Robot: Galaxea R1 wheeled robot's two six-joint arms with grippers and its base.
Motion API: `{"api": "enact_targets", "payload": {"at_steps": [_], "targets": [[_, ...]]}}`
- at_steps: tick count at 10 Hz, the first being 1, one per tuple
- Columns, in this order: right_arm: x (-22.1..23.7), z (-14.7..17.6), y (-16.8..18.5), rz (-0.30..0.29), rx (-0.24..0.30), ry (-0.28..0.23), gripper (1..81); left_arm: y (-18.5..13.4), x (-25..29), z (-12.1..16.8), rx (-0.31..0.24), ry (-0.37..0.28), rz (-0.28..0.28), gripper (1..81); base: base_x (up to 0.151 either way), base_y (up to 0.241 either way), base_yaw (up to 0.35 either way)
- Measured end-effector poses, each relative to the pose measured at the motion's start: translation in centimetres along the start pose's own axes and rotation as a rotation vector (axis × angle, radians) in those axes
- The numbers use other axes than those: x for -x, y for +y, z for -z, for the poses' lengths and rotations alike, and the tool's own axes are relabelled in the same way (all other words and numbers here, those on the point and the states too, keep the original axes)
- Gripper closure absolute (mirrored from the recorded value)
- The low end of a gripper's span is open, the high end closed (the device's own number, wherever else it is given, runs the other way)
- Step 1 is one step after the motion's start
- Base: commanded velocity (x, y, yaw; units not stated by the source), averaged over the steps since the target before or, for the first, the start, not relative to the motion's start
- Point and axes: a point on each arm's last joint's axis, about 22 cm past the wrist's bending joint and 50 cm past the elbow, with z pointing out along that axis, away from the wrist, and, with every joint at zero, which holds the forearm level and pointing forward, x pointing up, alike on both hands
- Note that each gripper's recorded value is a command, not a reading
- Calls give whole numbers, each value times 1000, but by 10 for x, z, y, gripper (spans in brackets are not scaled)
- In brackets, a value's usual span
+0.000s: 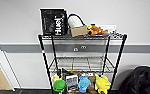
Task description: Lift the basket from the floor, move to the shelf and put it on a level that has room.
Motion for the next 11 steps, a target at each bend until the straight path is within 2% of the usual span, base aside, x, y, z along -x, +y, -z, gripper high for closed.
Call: {"api": "enact_targets", "payload": {"at_steps": [7, 11], "targets": [[0, 0, 0, 3, 0, 0, 811, 2, 0, -1, 2, -1, 0, 811, 136, 0, 0], [0, 0, 0, 3, 0, 0, 811, 2, 0, -1, 2, 0, 0, 811, 93, 0, 0]]}}
